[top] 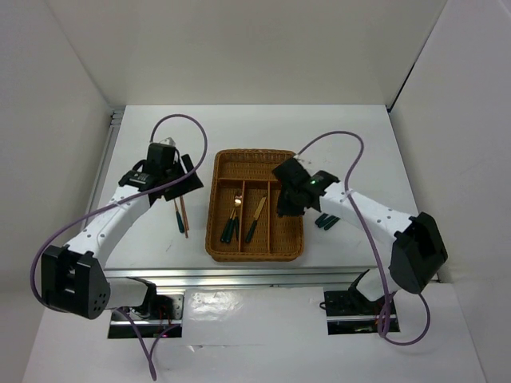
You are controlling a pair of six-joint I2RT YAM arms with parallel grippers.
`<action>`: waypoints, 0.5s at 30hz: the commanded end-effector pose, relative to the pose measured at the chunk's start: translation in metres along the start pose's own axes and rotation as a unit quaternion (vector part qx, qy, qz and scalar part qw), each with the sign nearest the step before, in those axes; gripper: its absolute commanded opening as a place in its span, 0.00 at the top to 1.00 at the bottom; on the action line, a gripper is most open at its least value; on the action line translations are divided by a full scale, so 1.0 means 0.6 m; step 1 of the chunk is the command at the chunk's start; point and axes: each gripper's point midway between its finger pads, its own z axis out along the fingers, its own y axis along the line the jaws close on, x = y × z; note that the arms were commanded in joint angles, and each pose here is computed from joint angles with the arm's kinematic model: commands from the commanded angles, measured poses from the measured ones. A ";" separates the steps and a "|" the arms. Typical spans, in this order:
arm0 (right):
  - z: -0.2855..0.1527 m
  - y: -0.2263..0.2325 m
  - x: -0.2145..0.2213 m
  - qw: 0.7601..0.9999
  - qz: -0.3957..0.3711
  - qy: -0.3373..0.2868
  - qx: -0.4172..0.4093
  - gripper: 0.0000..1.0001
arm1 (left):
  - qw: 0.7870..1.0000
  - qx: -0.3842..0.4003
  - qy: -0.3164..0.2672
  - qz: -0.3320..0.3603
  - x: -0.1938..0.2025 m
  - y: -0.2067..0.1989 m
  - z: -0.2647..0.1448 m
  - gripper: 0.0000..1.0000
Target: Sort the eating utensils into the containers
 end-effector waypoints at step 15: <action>0.024 0.139 0.109 0.993 -0.063 0.042 -0.091 0.95 | 0.999 0.001 -0.031 0.009 0.002 0.041 -0.048 0.21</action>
